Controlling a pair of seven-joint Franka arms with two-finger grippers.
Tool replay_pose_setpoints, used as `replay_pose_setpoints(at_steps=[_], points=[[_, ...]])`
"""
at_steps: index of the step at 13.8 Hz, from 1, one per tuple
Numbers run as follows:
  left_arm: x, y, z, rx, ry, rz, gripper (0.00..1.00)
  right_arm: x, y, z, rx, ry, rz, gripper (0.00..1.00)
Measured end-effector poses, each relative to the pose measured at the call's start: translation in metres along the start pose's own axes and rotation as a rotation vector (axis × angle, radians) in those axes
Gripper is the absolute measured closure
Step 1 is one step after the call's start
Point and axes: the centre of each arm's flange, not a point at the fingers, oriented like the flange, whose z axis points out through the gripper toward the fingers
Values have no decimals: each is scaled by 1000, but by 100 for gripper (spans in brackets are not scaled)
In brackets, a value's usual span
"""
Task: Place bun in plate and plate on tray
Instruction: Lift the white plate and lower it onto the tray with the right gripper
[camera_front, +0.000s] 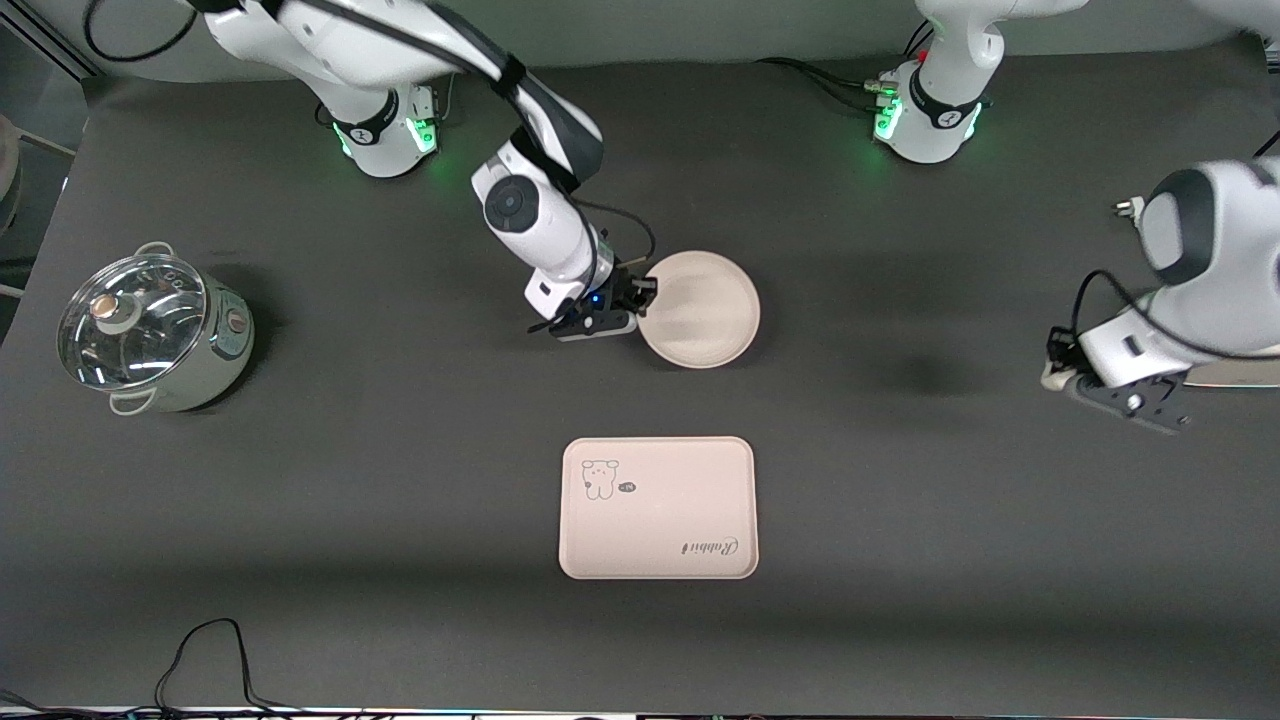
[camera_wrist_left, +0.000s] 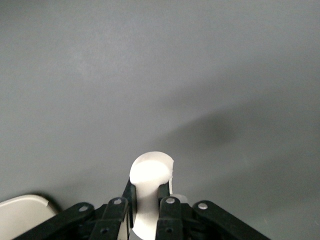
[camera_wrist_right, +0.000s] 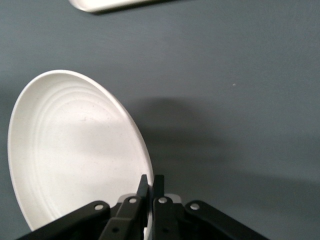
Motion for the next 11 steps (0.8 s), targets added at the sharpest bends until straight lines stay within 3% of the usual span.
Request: replay_pose_setpoints(at_steps=[4,7,9,11], points=[[-31,4,-50,-16,-22,-17,79,28,-31,-73,54,54,6,95],[-43,12,-73,-43,-22,-55,78,87,-25,-96,96,113,22,95],[-38,25,-76,-50,-18,-94,78,135,-10,-100,88,174,20,95],[-25,52,-77,-43,-18,-142,78,174,8,-84,65,201,16,95]])
